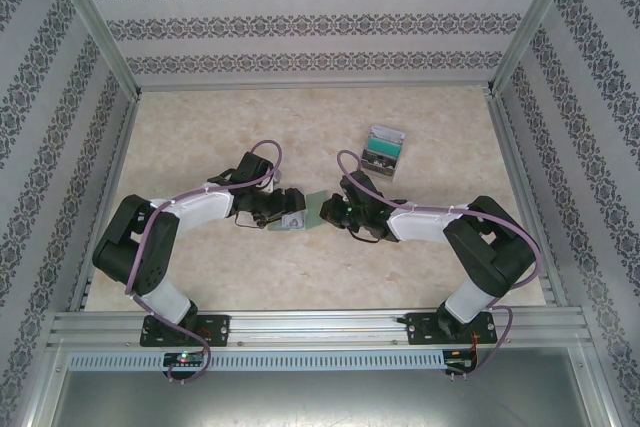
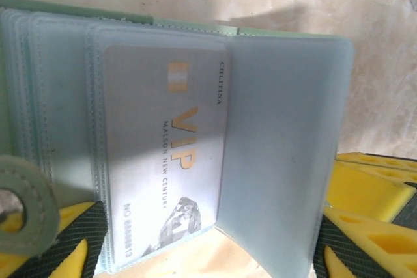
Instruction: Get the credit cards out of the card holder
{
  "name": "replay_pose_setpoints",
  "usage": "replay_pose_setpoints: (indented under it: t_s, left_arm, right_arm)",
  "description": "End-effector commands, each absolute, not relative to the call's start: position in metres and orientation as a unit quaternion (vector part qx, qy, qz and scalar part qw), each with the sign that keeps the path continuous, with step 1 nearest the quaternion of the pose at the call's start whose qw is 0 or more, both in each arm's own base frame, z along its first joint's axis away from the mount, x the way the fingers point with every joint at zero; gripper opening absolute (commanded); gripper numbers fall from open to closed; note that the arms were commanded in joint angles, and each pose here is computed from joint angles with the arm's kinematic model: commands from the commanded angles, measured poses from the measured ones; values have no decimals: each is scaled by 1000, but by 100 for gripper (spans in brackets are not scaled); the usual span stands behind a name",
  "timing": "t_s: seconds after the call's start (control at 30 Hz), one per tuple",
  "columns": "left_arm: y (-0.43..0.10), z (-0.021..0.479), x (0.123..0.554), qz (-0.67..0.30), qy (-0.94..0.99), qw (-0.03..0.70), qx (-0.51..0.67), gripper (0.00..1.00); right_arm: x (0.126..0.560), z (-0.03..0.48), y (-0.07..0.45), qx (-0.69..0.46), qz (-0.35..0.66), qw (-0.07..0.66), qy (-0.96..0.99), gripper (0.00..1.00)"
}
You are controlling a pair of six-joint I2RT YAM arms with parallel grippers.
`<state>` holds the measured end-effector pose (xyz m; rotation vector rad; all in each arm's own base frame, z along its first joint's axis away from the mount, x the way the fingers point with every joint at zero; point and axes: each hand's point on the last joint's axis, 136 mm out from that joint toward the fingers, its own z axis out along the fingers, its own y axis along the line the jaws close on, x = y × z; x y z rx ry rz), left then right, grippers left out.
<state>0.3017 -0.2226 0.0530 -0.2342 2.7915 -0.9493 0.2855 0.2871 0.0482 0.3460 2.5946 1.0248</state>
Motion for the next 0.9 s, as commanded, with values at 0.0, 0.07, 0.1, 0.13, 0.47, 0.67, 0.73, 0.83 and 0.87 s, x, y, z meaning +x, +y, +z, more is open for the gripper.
replay_pose_setpoints:
  t_s: [0.0,0.07,0.1,0.13,0.47,0.67,0.73,0.83,0.87]
  left_arm:
    - [-235,70,309,-336,934,108,-54,87]
    - [-233,72,309,-328,937,110,-52,94]
    - [-232,73,309,-326,937,112,-50,98]
    - [-232,75,309,-326,938,113,-45,99]
    - [-213,85,308,-277,953,124,-28,100]
    - [-193,76,314,-262,956,123,-49,76]
    - [-190,73,316,-260,956,123,-51,64]
    - [-187,67,317,-254,958,119,-54,44]
    - [-185,63,317,-250,960,118,-56,38]
  right_arm:
    - [285,52,293,114,366,166,909,0]
    - [285,52,292,115,366,166,909,0]
    - [285,52,292,115,366,167,908,0]
    - [286,53,292,116,366,167,908,0]
    - [292,58,284,116,360,174,909,13]
    - [298,73,264,110,340,201,912,34]
    - [300,82,260,103,332,213,913,34]
    - [305,97,260,86,330,237,910,32]
    - [306,103,264,73,335,243,907,31]
